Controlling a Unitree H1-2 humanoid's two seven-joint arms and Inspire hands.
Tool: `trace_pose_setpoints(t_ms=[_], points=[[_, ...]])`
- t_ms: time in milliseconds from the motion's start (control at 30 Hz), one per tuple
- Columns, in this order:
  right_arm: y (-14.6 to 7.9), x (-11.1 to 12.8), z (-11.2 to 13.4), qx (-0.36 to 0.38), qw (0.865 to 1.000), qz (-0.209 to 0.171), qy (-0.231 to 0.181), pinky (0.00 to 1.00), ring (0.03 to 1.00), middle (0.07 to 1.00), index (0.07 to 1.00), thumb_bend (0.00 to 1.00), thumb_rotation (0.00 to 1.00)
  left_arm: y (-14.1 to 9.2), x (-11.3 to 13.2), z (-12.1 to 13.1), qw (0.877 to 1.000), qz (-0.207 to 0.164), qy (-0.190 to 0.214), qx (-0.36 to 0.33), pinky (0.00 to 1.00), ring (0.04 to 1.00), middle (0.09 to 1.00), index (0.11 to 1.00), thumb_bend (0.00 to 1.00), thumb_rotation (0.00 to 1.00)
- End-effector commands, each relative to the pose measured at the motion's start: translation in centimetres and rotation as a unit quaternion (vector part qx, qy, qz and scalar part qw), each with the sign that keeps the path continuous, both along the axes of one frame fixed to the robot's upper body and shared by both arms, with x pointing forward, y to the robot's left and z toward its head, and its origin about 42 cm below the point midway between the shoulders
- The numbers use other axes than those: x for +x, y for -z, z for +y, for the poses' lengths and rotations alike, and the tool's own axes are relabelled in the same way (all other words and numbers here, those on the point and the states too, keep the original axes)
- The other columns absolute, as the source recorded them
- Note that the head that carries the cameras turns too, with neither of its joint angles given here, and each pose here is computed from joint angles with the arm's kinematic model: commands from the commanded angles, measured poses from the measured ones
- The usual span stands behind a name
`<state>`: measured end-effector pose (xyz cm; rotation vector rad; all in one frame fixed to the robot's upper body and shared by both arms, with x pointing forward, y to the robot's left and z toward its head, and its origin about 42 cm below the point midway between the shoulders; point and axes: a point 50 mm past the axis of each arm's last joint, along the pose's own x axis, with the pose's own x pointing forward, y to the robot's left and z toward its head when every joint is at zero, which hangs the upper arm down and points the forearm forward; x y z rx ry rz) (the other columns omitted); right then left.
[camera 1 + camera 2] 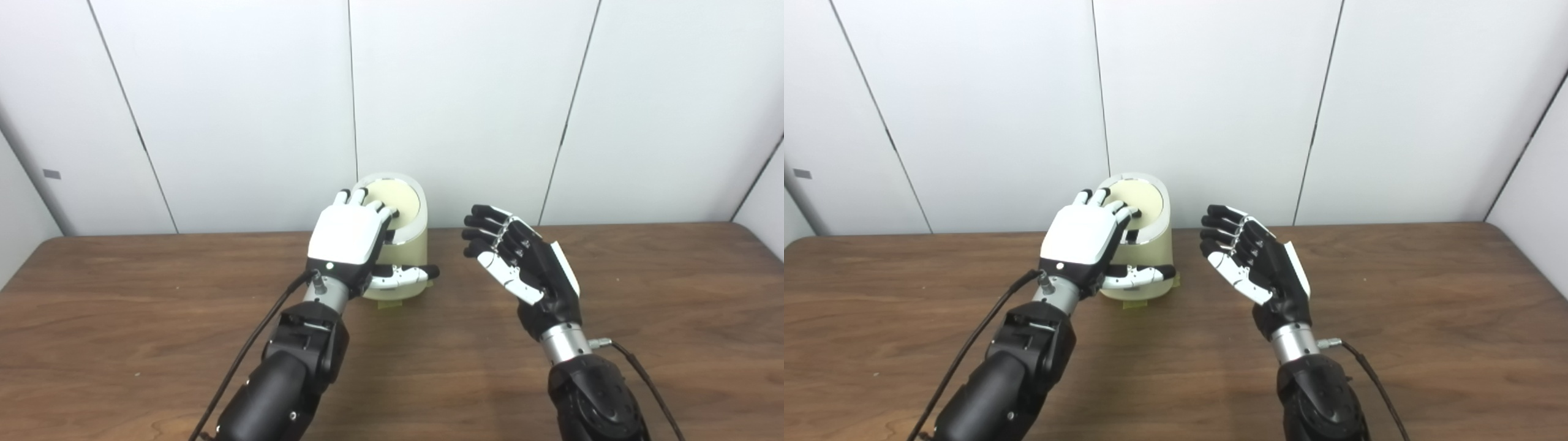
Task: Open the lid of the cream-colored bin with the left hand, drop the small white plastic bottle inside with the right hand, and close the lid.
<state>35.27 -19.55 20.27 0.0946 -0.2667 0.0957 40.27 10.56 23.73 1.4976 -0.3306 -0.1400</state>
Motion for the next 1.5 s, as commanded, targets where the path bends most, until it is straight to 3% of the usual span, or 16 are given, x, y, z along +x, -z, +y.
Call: trace_pose_setpoints(t_ms=[0,100,333,500,533,600,633,733,800,867,967,1033,1100,1200,1267,1467], points=[[-2.2,0.5,0.3,0.011,0.999,-0.042,-0.003,0.61,0.706,0.72,0.702,0.3,0.27,-0.8,0.1,0.2,1.0,-0.008,0.009,0.01,1.0,0.999,0.887,0.87,0.79,0.93],[-2.1,0.5,0.3,0.012,0.999,-0.043,-0.005,0.61,0.707,0.723,0.705,0.3,0.25,-1.6,-0.1,0.4,0.999,-0.033,0.014,-0.002,1.0,1.0,0.897,0.864,0.76,0.96],[-2.0,0.5,0.3,0.009,0.999,-0.038,-0.011,0.63,0.713,0.732,0.714,0.3,0.26,-3.5,-0.6,1.1,0.994,-0.095,0.002,-0.046,1.0,1.0,0.997,0.995,0.7,0.94],[-1.9,0.5,0.3,0.006,0.999,-0.035,-0.017,0.64,0.721,0.739,0.717,0.3,0.25,-4.7,-0.3,1.6,0.991,-0.111,-0.011,-0.069,1.0,1.0,1.0,1.0,0.66,0.94],[-1.9,0.5,0.3,0.007,0.999,-0.035,-0.016,0.64,0.721,0.74,0.717,0.3,0.25,-5.2,-0.3,1.9,0.988,-0.12,-0.008,-0.095,1.0,1.0,1.0,1.0,0.66,0.94],[-2.0,0.4,0.3,0.005,0.999,-0.037,-0.014,0.63,0.716,0.73,0.711,0.29,0.24,-5.9,-0.5,2.5,0.978,-0.144,0.004,-0.151,1.0,1.0,1.0,1.0,0.6,0.86],[-2.1,0.4,0.3,0.003,0.999,-0.038,-0.012,0.63,0.716,0.729,0.71,0.29,0.24,-6.2,-0.6,2.9,0.972,-0.156,0.011,-0.178,1.0,1.0,1.0,1.0,0.59,0.84],[-2.1,0.4,0.0,0.003,0.999,-0.038,-0.007,0.63,0.717,0.729,0.707,0.29,0.26,-7.8,-1.5,4.3,0.932,-0.205,0.058,-0.294,0.94,0.966,0.958,0.955,0.51,0.86],[-2.2,0.4,-0.1,0.0,0.999,-0.041,-0.005,0.62,0.718,0.731,0.708,0.29,0.27,-8.6,-2.5,5.4,0.895,-0.207,0.087,-0.385,0.86,0.925,0.926,0.911,0.46,0.85],[-2.3,0.4,-0.2,-0.003,0.999,-0.044,-0.006,0.63,0.723,0.737,0.716,0.3,0.29,-8.9,-3.8,6.4,0.846,-0.196,0.114,-0.483,0.78,0.866,0.875,0.863,0.37,0.88],[-2.4,0.3,-0.2,-0.001,0.999,-0.048,-0.006,0.63,0.725,0.735,0.719,0.3,0.31,-7.9,-5.5,7.6,0.796,-0.162,0.139,-0.566,0.73,0.822,0.84,0.827,0.28,0.81],[-2.5,0.2,-0.3,-0.001,0.999,-0.051,-0.004,0.64,0.727,0.735,0.719,0.3,0.31,-6.5,-6.3,8.5,0.782,-0.138,0.137,-0.592,0.73,0.803,0.828,0.822,0.28,0.8],[-2.7,0.0,-0.3,-0.002,0.999,-0.052,0.001,0.63,0.722,0.729,0.712,0.32,0.31,-5.1,-7.0,9.3,0.774,-0.118,0.124,-0.609,0.71,0.78,0.792,0.786,0.26,0.68],[-2.8,-0.2,-0.5,-0.002,0.998,-0.055,0.003,0.63,0.723,0.73,0.712,0.32,0.31,-3.6,-7.7,10.1,0.762,-0.106,0.108,-0.63,0.7,0.769,0.774,0.767,0.27,0.61],[-2.8,-0.3,-0.6,-0.001,0.998,-0.058,0.003,0.63,0.719,0.729,0.713,0.32,0.3,-2.6,-8.3,10.6,0.747,-0.1,0.095,-0.65,0.7,0.771,0.774,0.758,0.28,0.59],[-2.9,-1.0,-1.0,0.003,0.998,-0.06,0.006,0.63,0.716,0.727,0.713,0.31,0.29,-0.9,-9.5,10.4,0.73,-0.098,0.085,-0.671,0.7,0.757,0.765,0.744,0.3,0.57]])
